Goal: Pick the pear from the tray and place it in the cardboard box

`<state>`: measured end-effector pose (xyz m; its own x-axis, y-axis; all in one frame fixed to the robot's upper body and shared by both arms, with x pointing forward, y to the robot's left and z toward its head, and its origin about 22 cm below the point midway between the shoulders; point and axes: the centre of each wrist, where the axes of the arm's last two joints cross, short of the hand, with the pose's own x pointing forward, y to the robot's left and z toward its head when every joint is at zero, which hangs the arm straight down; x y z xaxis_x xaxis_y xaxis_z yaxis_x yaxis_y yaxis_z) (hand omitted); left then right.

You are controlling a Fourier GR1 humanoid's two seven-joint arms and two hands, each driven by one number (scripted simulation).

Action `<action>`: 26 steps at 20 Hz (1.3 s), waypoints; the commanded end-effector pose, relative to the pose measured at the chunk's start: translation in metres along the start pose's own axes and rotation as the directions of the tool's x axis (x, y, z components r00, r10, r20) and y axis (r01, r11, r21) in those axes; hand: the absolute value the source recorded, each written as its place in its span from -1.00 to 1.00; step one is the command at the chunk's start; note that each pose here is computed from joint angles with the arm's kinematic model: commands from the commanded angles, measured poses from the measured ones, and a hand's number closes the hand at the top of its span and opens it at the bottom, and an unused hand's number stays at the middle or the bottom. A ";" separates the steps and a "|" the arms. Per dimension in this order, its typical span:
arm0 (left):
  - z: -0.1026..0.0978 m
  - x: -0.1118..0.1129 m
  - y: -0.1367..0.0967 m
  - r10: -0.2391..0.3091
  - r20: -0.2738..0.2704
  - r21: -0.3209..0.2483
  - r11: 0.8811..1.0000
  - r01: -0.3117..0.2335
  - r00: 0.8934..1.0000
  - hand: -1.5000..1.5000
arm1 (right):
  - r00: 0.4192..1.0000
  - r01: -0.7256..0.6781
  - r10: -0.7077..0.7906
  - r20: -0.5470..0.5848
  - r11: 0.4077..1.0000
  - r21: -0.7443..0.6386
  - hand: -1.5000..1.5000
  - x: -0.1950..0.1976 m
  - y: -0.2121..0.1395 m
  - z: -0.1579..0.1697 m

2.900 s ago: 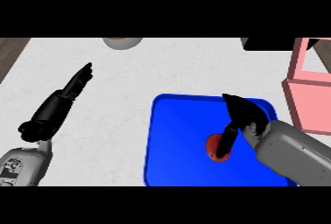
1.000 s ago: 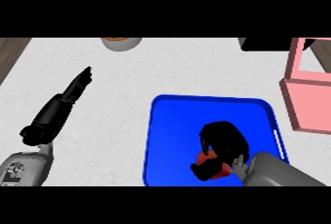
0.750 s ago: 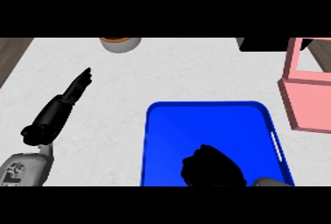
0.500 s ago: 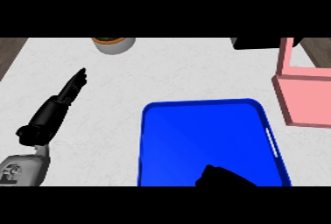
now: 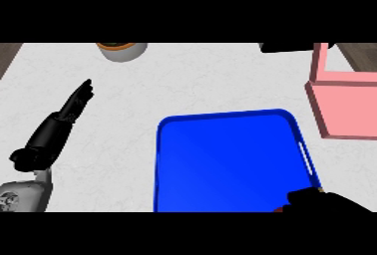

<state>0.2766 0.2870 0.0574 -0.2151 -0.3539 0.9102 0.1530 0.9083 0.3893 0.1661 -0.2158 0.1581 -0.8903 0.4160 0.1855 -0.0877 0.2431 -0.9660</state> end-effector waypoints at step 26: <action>-0.039 0.020 -0.025 0.015 0.076 -0.110 0.994 -0.007 0.997 0.00 | 0.773 0.096 -0.023 -0.634 0.992 0.081 1.00 -0.205 -0.133 0.200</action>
<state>0.3003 0.2527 0.0683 -0.2873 -0.3223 0.9020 0.2584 0.8807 0.3970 0.2696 -0.4822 0.2154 -0.4313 0.8582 0.2783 -0.1228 0.2497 -0.9605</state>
